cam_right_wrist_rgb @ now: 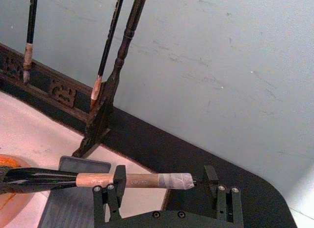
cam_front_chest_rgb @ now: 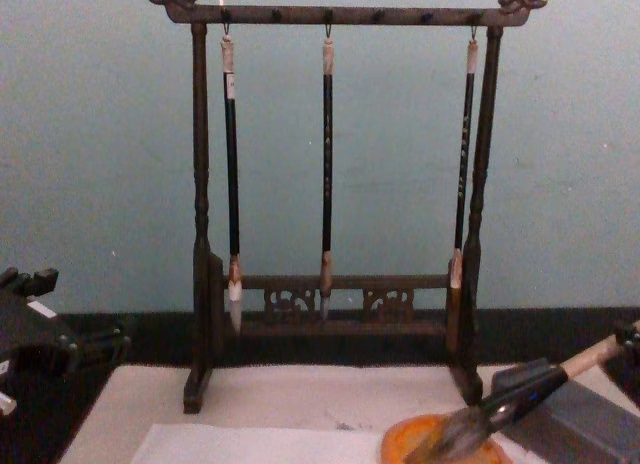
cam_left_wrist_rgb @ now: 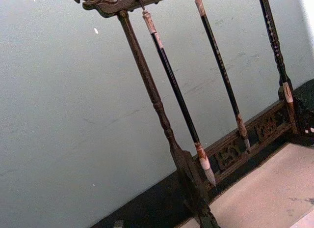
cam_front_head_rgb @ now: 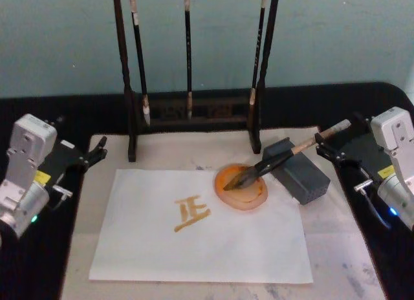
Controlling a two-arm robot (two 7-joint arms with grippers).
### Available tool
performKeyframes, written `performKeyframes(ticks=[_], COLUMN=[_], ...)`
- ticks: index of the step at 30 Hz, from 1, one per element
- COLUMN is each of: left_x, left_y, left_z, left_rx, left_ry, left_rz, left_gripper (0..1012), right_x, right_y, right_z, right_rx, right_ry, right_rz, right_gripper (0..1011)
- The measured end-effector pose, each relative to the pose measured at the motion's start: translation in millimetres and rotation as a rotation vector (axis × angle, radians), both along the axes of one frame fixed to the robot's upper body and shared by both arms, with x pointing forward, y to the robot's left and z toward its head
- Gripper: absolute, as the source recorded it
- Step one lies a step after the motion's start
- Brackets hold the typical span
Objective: Pick up the brush from the inkstone, write on the paper, then place the brush back to its original position.
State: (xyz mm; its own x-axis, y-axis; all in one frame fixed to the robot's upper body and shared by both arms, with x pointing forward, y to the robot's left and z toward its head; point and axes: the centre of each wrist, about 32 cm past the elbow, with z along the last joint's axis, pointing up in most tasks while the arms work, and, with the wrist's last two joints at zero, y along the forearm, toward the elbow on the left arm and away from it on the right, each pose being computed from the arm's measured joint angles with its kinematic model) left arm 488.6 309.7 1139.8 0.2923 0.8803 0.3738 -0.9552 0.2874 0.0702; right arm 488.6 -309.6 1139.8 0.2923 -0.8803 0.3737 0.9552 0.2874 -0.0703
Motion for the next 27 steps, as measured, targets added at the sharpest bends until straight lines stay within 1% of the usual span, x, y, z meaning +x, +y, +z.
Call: performKeyframes(ticks=[27], left_x=[0.0], left_y=[0.0], left_z=[0.0], left_rx=[0.0], left_ry=[0.0], left_rz=[0.0], left_gripper=[1010], right_x=[0.0], right_y=[0.0], right_z=[0.0], right_rx=[0.0], right_ry=[0.0], right_rz=[0.0], right_gripper=[1000])
